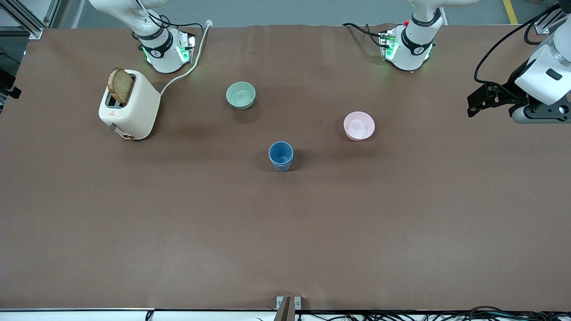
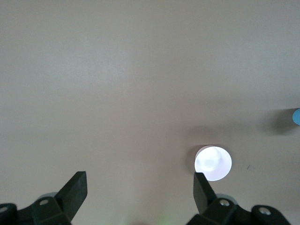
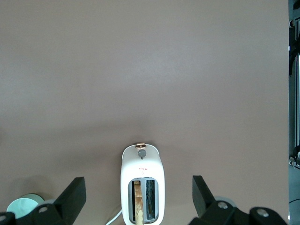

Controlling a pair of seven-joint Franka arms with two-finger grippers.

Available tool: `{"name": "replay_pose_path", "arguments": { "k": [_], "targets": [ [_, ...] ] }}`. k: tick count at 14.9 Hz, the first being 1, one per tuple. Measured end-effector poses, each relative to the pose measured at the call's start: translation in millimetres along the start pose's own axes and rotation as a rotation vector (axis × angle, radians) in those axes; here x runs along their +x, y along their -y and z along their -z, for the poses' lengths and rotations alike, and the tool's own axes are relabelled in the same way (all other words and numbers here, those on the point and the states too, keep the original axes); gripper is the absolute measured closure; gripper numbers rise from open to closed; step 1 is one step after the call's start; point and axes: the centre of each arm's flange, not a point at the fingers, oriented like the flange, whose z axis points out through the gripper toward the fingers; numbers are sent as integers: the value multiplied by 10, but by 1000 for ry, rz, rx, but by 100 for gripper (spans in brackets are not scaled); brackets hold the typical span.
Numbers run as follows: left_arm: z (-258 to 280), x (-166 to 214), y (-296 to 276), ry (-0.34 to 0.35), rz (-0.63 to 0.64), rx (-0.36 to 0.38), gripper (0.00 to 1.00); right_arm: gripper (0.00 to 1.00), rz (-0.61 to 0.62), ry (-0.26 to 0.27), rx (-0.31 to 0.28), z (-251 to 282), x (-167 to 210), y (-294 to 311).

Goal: Stack blue cups with both arms

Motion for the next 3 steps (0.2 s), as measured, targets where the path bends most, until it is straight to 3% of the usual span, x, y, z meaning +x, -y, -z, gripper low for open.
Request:
{"name": "replay_pose_path", "arguments": {
  "k": [3],
  "targets": [
    [18,3,18,-5,2,9,0,0,-1,2,-1,-11,15,-1]
  ]
}}
